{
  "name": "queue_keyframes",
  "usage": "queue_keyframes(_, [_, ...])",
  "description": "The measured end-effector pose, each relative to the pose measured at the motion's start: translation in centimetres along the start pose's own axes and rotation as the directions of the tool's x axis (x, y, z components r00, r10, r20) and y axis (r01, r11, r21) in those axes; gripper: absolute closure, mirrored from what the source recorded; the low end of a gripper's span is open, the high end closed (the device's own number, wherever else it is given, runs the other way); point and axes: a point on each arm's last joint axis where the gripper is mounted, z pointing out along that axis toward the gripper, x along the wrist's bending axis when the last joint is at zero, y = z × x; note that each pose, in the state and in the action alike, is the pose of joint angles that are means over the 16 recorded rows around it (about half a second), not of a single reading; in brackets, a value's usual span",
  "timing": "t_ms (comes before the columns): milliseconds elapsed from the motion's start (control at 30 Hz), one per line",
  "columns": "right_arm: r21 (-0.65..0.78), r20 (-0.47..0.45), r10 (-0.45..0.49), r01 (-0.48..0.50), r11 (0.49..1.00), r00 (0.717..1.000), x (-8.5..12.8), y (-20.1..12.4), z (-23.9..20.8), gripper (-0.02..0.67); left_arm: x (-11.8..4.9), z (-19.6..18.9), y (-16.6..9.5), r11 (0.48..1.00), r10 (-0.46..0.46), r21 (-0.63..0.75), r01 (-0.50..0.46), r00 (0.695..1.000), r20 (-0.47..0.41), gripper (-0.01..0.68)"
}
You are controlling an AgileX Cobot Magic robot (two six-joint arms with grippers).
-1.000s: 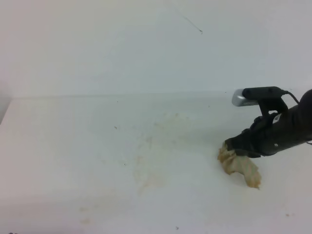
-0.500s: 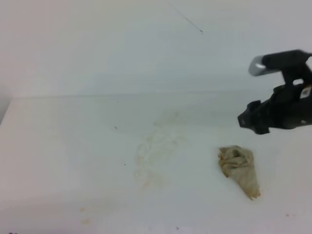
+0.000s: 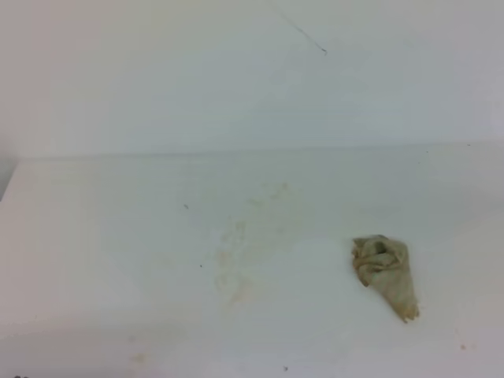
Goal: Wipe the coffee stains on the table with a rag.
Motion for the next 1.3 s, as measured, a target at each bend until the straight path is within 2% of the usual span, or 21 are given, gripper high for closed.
queue_keyframes(233, [0.007, 0.021, 0.022, -0.023, 1.0, 1.0, -0.1, -3.7, -2.0, 0.648, 0.0, 0.0, 0.0, 1.0, 0.0, 0.0, 0.0, 1.0, 0.0, 0.672])
queue_keyframes(467, [0.027, 0.083, -0.014, 0.012, 1.0, 0.996, -0.7, -5.6, -3.1, 0.648, 0.0, 0.0, 0.0, 1.0, 0.0, 0.0, 0.0, 1.0, 0.0, 0.672])
queue_keyframes(600, [-0.055, 0.142, -0.003, 0.011, 0.998, 0.99, -1.2, -6.5, -4.0, 0.648, 0.0, 0.0, 0.0, 1.0, 0.0, 0.0, 0.0, 1.0, 0.0, 0.672])
queue_keyframes(767, [-0.22, 0.2, 0.055, -0.009, 0.975, 0.978, -1.6, -8.5, -5.0, 0.648, 0.0, 0.0, 0.0, 1.0, 0.0, 0.0, 0.0, 1.0, 0.0, 0.672])
queue_keyframes(967, [-0.392, 0.196, 0.152, -0.065, 0.918, 0.969, -0.9, -12.8, -4.7, 0.648, 0.0, 0.0, 0.0, 1.0, 0.0, 0.0, 0.0, 1.0, 0.0, 0.672])
queue_keyframes(1133, [-0.435, 0.205, 0.194, -0.089, 0.896, 0.959, -0.3, -16.4, -3.7, 0.648, 0.0, 0.0, 0.1, 1.0, 0.0, 0.0, 0.0, 1.0, 0.0, 0.672])
queue_keyframes(1300, [-0.438, 0.227, 0.205, -0.088, 0.895, 0.952, 0.0, -18.6, -3.0, 0.648, 0.0, 0.0, 0.1, 1.0, 0.0, 0.0, 0.0, 1.0, 0.0, 0.672])
